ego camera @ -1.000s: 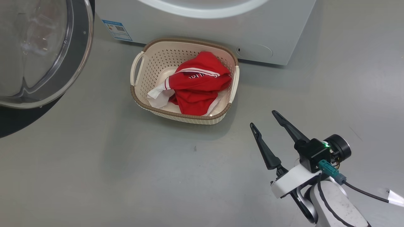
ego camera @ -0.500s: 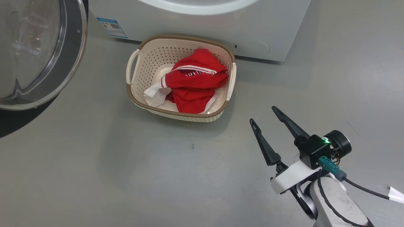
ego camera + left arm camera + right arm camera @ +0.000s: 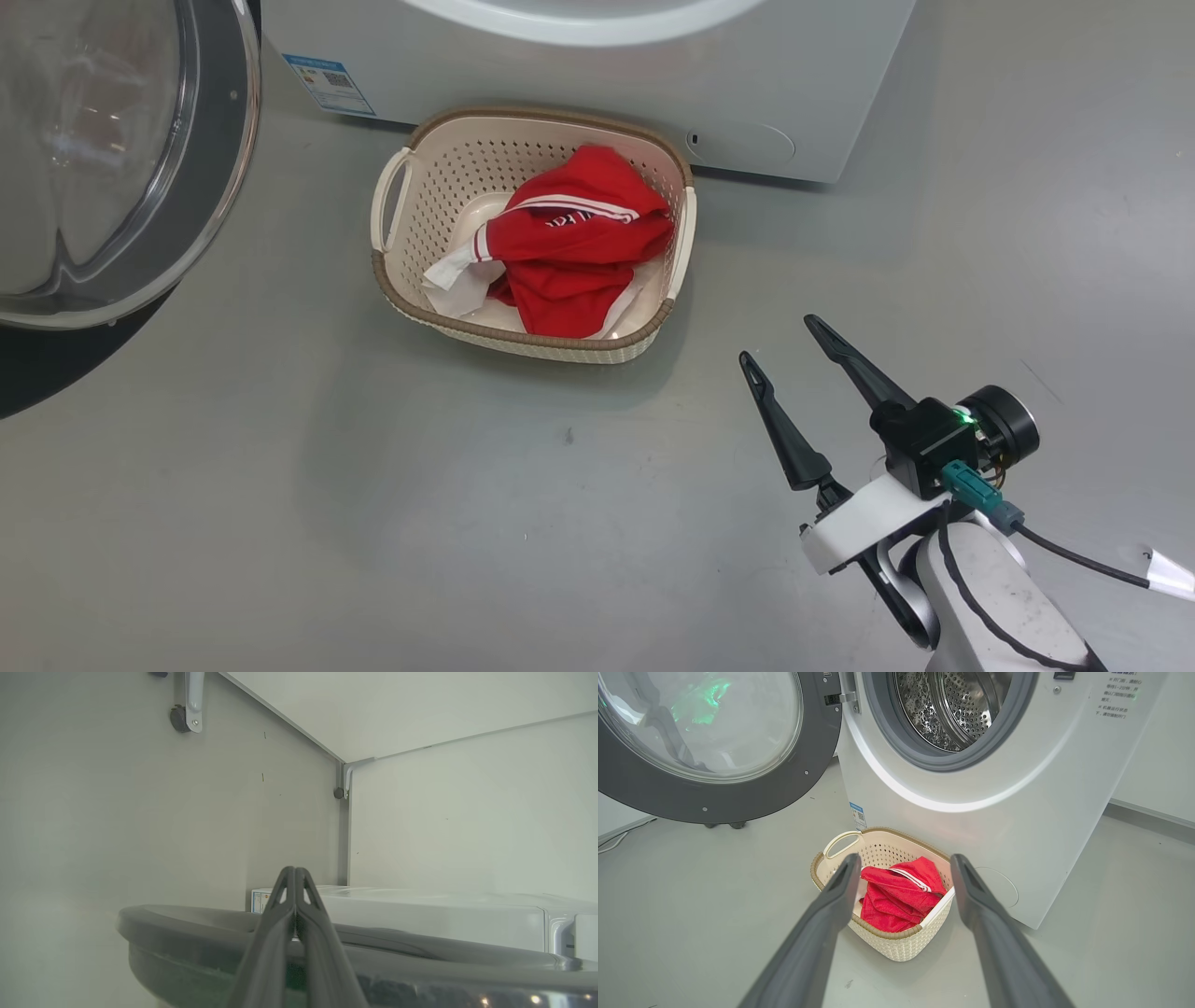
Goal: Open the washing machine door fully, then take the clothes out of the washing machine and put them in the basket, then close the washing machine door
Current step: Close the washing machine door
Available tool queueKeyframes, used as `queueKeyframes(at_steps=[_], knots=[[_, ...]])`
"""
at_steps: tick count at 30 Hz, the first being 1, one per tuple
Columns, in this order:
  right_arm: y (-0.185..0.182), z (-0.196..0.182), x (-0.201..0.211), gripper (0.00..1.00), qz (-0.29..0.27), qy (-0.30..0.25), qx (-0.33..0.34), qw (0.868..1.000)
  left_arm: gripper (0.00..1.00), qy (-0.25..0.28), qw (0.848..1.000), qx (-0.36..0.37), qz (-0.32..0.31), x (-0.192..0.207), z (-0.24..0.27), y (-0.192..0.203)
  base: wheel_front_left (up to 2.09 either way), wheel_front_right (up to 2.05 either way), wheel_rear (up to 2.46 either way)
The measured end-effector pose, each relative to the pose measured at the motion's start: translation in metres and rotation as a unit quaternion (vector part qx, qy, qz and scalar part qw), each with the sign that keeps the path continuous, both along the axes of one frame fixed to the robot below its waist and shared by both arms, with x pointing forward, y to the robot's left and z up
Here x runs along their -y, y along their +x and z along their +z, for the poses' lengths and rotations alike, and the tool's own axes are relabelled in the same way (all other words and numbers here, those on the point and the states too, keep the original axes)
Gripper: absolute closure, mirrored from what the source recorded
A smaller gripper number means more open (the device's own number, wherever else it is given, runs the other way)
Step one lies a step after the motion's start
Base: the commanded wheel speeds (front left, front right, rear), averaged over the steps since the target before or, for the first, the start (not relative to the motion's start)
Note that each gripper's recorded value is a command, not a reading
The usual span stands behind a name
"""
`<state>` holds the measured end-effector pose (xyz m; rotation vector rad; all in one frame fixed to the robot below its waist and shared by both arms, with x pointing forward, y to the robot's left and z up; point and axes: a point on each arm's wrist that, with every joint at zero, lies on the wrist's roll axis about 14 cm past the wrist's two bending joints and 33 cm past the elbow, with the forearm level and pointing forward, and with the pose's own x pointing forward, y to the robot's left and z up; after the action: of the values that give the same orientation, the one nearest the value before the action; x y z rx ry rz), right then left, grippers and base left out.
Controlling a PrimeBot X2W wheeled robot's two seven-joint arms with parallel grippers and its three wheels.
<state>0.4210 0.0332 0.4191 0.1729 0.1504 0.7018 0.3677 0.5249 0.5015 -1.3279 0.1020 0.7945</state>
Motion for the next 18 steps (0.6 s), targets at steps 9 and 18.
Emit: queueKeyframes(at_steps=[9,18], knots=[[0.0,0.002,-0.001,0.0,0.002,-0.001,0.003,1.0,1.0,-0.027,0.999,0.0,-0.023,0.009,-0.004,-0.001,0.0,0.0,0.0],[-0.002,0.005,-0.002,0.0,0.004,-0.004,0.006,1.0,1.0,-0.068,0.994,0.027,-0.083,0.034,-0.005,0.007,0.0,0.0,0.0]])
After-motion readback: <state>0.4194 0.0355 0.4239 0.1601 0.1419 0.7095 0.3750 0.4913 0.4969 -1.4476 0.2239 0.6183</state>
